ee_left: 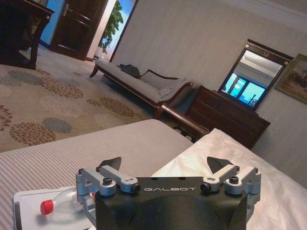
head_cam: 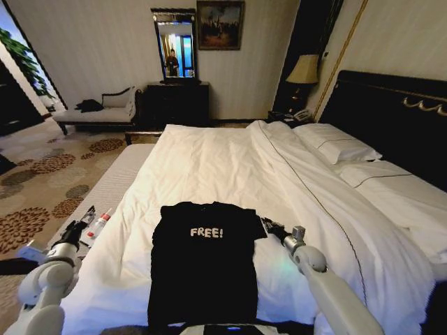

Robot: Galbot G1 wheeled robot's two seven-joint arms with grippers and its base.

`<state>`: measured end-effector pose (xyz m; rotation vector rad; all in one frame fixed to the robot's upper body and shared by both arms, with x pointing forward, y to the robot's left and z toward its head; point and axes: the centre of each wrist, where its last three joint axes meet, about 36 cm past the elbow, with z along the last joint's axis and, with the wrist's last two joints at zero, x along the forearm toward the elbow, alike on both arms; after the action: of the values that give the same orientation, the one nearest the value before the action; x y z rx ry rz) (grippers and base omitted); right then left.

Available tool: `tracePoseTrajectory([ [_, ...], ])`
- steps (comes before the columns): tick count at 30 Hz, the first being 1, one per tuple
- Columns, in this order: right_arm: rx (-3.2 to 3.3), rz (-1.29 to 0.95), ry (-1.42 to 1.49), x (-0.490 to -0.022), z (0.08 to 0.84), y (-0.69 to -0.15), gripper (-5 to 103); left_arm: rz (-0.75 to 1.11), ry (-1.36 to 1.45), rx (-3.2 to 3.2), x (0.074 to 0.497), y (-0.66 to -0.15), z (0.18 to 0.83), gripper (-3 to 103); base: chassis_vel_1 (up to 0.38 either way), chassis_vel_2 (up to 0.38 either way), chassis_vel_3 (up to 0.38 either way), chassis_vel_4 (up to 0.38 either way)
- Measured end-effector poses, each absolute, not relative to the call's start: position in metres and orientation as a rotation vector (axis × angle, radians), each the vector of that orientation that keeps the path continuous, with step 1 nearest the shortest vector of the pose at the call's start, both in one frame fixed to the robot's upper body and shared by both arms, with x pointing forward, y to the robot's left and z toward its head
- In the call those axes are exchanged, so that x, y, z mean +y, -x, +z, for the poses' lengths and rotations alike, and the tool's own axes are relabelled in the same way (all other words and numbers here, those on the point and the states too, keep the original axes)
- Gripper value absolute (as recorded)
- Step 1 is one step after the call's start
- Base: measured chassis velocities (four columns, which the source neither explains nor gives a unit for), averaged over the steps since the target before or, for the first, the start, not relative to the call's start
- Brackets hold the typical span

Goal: Fold the clothes on the bed.

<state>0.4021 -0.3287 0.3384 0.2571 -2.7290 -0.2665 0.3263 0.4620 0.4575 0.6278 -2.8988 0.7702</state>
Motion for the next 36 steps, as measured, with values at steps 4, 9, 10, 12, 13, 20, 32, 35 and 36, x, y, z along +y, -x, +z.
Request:
tracePoseTrajectory([
  [4, -2.696, -0.393, -0.203, -0.321, 0.343, -0.385, 46, 0.773, -0.628, -2.899, 0.462, -0.326, 0.457, 100, 0.000, 0.000, 0.000, 0.000],
  [9, -2.619, -0.512, -0.103, -0.317, 0.336, -0.374, 63, 0.781, -0.626, -2.896, 0.461, -0.326, 0.455, 100, 0.000, 0.000, 0.000, 0.000],
  [10, -2.601, -0.531, -0.084, -0.317, 0.333, -0.373, 68, 0.782, -0.626, -2.896, 0.460, -0.326, 0.455, 100, 0.000, 0.000, 0.000, 0.000],
  [12, -2.574, -0.567, -0.063, -0.317, 0.330, -0.373, 73, 0.782, -0.624, -2.897, 0.460, -0.326, 0.455, 100, 0.000, 0.000, 0.000, 0.000],
  [13, -2.544, -0.605, -0.047, -0.317, 0.328, -0.373, 73, 0.782, -0.623, -2.898, 0.460, -0.326, 0.455, 100, 0.000, 0.000, 0.000, 0.000],
  [20, -2.513, -0.643, -0.014, -0.318, 0.324, -0.379, 93, 0.776, -0.635, -2.899, 0.463, -0.323, 0.456, 100, 0.000, 0.000, 0.000, 0.000],
  [32, -2.499, -0.747, -0.095, -0.312, 0.329, -0.379, 46, 0.779, -0.644, -2.899, 0.466, -0.321, 0.456, 100, 0.000, 0.000, 0.000, 0.000],
  [35, -2.501, -0.751, -0.104, -0.311, 0.330, -0.378, 35, 0.780, -0.646, -2.898, 0.466, -0.321, 0.456, 100, 0.000, 0.000, 0.000, 0.000],
  [36, -2.502, -0.752, -0.106, -0.311, 0.330, -0.377, 30, 0.779, -0.647, -2.898, 0.467, -0.321, 0.455, 100, 0.000, 0.000, 0.000, 0.000],
])
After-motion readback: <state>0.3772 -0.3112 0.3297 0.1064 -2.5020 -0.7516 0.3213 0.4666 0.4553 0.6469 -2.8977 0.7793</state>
